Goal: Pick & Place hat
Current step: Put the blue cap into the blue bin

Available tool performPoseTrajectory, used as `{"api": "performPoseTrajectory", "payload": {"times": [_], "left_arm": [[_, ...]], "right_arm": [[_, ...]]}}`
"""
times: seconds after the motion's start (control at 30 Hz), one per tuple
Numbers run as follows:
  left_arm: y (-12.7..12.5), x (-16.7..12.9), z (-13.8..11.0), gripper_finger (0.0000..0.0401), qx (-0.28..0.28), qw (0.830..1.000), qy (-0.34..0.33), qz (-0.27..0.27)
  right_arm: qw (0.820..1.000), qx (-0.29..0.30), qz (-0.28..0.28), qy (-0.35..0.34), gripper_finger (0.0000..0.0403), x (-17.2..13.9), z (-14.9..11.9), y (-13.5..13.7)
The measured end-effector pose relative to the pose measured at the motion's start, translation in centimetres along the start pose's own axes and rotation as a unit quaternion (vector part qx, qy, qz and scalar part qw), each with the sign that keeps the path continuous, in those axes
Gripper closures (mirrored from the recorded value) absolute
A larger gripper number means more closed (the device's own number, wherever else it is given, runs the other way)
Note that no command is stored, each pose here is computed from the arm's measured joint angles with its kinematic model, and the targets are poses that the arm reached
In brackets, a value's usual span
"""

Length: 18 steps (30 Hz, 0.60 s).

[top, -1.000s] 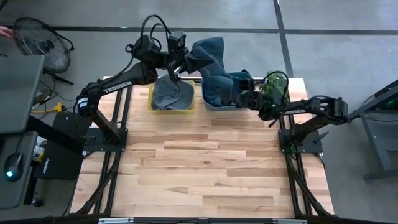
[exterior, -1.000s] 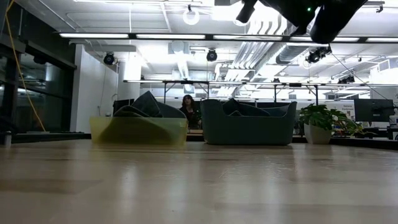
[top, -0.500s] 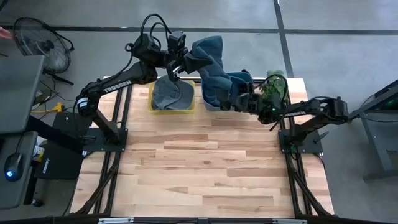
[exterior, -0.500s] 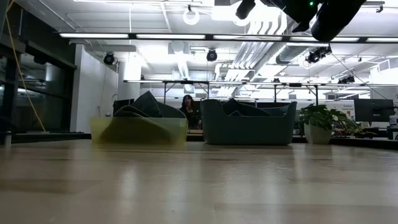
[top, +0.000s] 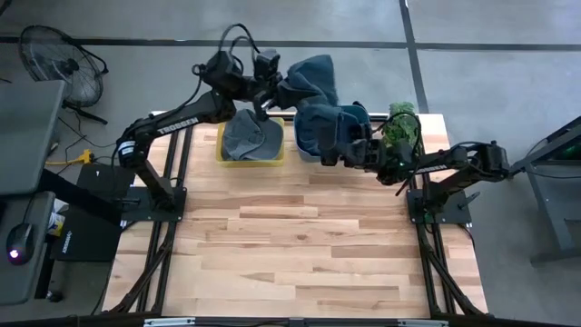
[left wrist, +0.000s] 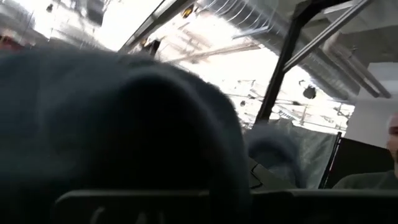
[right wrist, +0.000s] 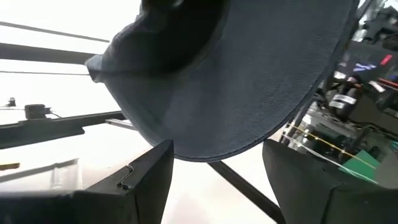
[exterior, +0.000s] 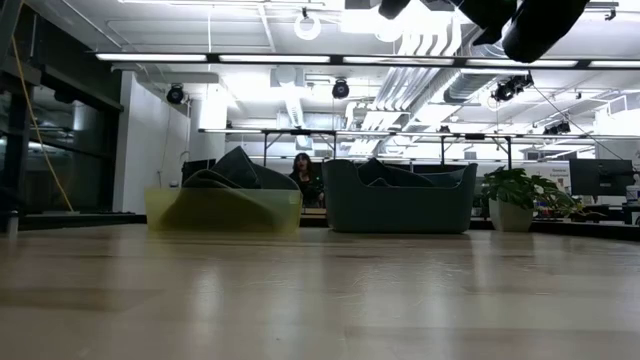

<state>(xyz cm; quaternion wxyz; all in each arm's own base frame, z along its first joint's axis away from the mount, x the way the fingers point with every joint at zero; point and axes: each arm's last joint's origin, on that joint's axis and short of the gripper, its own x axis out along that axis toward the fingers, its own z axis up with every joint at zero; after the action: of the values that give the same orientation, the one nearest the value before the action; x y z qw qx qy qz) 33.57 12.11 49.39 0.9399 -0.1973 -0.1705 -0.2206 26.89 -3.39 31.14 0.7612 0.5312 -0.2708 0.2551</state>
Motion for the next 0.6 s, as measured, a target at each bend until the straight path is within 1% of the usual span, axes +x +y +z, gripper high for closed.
{"api": "performPoseTrajectory", "payload": {"times": [0.1,0.27,0.43,0.6], "left_arm": [[0.7,0.1,-0.7,0.0401,-0.02,1.0,0.013,0.009],[1.2,0.3,-1.0,0.0401,-0.019,1.0,0.011,0.01],[0.9,0.3,-0.6,0.0401,-0.002,1.0,-0.003,-0.001],[1.3,-0.1,-0.3,0.0401,0.003,1.0,-0.011,0.008]], "right_arm": [[1.0,0.004,0.003,0.0,0.0163,0.0,0.0,0.1],[1.0,0.013,0.008,0.001,0.0163,0.1,-0.3,0.2],[1.0,0.015,0.007,-0.013,0.0163,0.1,-0.4,0.2],[1.0,0.024,0.008,-0.012,0.0163,0.2,-0.9,0.4]]}}
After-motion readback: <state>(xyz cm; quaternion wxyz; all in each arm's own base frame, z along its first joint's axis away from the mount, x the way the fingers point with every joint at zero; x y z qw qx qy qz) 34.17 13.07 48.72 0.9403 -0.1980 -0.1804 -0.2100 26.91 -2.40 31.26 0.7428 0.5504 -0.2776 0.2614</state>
